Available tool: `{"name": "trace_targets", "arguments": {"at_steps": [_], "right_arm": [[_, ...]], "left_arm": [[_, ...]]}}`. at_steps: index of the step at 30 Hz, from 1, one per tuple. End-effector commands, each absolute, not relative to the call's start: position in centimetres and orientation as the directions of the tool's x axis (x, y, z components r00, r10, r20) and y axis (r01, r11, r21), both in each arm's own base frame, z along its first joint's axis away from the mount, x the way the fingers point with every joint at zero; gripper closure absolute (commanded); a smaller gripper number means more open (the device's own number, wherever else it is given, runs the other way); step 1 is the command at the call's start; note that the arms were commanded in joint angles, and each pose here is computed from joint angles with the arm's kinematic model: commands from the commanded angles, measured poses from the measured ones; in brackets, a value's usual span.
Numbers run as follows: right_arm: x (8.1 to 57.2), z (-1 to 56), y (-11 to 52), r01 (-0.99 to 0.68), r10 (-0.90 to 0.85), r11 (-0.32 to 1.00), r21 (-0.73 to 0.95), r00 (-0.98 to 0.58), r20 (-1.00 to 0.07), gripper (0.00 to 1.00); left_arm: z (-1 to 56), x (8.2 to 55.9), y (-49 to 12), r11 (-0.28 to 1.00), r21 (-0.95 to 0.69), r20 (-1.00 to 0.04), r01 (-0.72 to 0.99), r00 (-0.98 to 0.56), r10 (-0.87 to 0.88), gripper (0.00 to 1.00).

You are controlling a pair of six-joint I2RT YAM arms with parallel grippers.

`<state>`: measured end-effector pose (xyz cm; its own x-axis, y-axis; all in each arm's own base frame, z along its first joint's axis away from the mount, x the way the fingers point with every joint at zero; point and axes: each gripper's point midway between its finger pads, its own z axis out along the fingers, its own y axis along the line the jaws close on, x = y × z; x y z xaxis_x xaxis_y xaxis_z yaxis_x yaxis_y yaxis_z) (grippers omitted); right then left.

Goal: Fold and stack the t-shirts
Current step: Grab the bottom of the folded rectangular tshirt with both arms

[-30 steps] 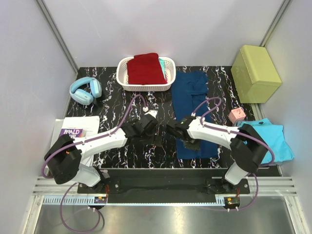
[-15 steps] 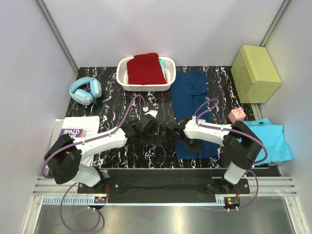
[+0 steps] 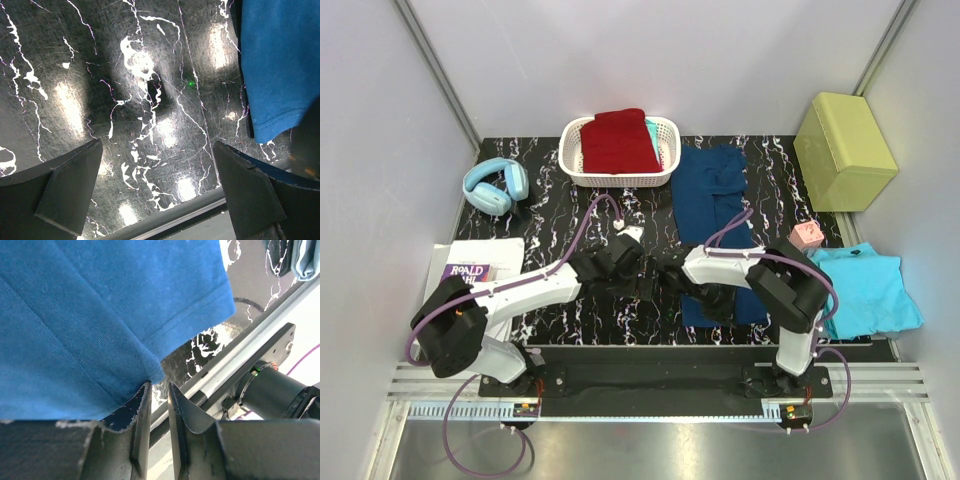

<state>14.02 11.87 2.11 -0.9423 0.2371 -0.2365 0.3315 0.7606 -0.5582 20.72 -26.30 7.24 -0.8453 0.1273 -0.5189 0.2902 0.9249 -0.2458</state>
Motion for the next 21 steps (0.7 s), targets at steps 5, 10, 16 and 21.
{"name": "trace_targets", "arguments": {"at_steps": [5, 10, 16, 21], "right_arm": [[19.0, 13.8, 13.1, 0.510, 0.370, 0.857, -0.073, -0.709, -0.601, 0.66], [22.4, 20.8, 14.2, 0.413, 0.418, 0.888, 0.200, -0.547, -0.726, 0.56], [23.6, 22.6, 14.2, 0.349, 0.310, 0.929, 0.125, -0.546, -0.779, 0.53], [23.6, 21.1, 14.9, 0.323, 0.244, 0.945, 0.046, -0.606, -0.757, 0.53]], "left_arm": [[9.2, 20.7, -27.3, 0.895, -0.288, -0.568, 0.340, -0.814, 0.126, 0.01], [9.3, 19.6, -29.5, 0.847, -0.306, -0.565, 0.435, -0.799, 0.206, 0.01], [7.6, 18.0, -33.5, 0.781, -0.308, -0.524, 0.544, -0.782, 0.338, 0.01], [7.7, 18.1, -36.8, 0.751, -0.320, -0.529, 0.577, -0.767, 0.364, 0.03]]}}
